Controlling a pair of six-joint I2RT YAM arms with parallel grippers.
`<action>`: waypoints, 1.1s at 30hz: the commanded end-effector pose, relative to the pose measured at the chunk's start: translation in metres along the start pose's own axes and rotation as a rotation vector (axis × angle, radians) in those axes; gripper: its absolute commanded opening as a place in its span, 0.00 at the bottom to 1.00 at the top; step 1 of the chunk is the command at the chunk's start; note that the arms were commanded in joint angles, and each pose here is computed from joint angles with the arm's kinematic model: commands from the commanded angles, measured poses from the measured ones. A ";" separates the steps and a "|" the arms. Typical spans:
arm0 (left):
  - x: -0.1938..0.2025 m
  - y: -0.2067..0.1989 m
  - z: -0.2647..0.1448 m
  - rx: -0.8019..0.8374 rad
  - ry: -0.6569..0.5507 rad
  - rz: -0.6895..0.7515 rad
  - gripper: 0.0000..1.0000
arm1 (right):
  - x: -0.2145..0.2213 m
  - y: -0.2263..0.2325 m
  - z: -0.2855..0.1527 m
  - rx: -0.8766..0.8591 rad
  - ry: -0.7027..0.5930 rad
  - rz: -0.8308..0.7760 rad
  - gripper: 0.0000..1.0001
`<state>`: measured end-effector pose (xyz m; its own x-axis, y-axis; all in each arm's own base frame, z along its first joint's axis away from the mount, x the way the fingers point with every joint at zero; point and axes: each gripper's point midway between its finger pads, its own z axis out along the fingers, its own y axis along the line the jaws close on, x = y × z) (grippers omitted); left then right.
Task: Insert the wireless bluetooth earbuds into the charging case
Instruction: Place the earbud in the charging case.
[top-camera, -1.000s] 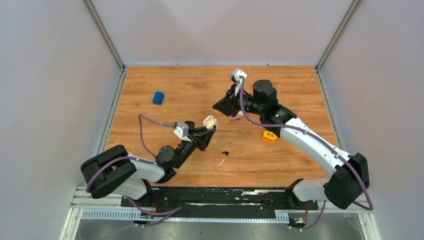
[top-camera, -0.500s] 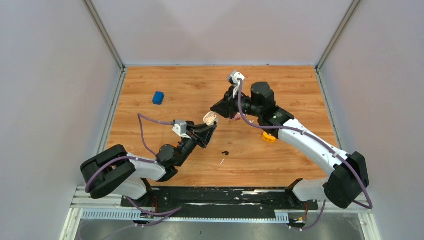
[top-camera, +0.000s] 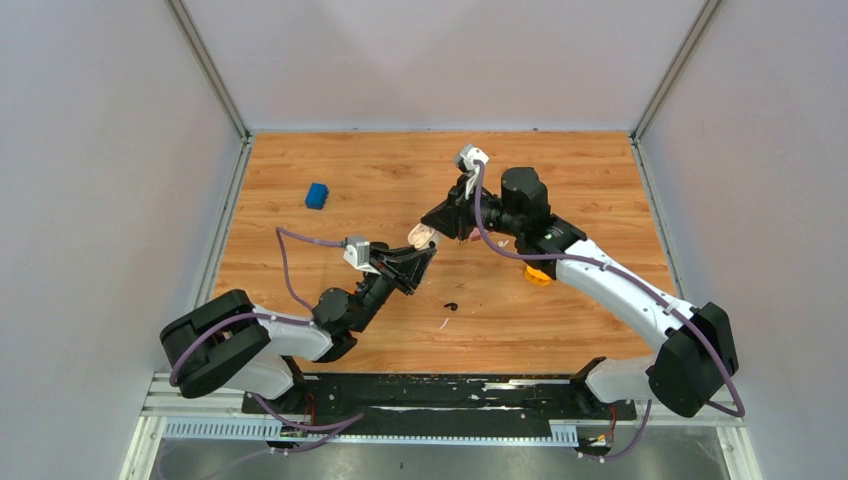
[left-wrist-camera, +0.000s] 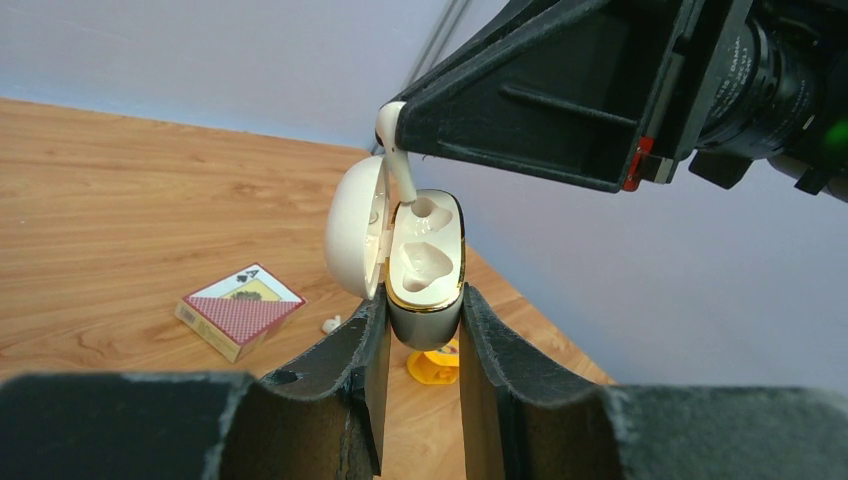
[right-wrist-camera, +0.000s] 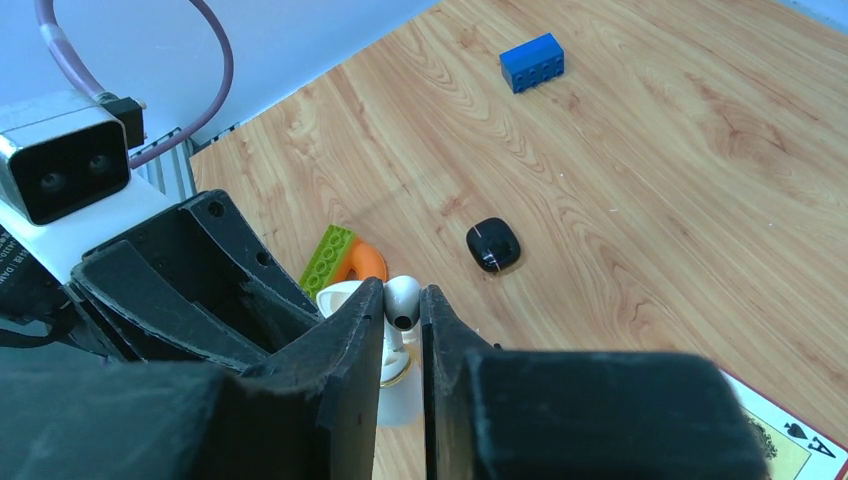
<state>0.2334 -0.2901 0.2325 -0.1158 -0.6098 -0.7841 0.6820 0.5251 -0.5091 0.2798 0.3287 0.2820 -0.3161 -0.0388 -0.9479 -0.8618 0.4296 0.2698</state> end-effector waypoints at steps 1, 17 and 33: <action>-0.035 -0.019 0.004 0.047 -0.126 -0.061 0.00 | -0.007 0.005 0.002 -0.025 -0.034 -0.043 0.11; -0.035 -0.011 0.000 0.017 -0.130 -0.050 0.00 | -0.009 0.005 -0.001 -0.015 -0.033 -0.058 0.11; -0.035 -0.008 0.001 0.000 -0.132 -0.042 0.00 | -0.004 0.007 -0.002 -0.031 -0.020 -0.063 0.11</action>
<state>0.2360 -0.2834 0.2317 -0.1132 -0.6290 -0.7691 0.6528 0.5365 -0.5348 0.2790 0.3287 0.2775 -0.2968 -0.0582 -0.9532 -0.8709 0.4259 0.2452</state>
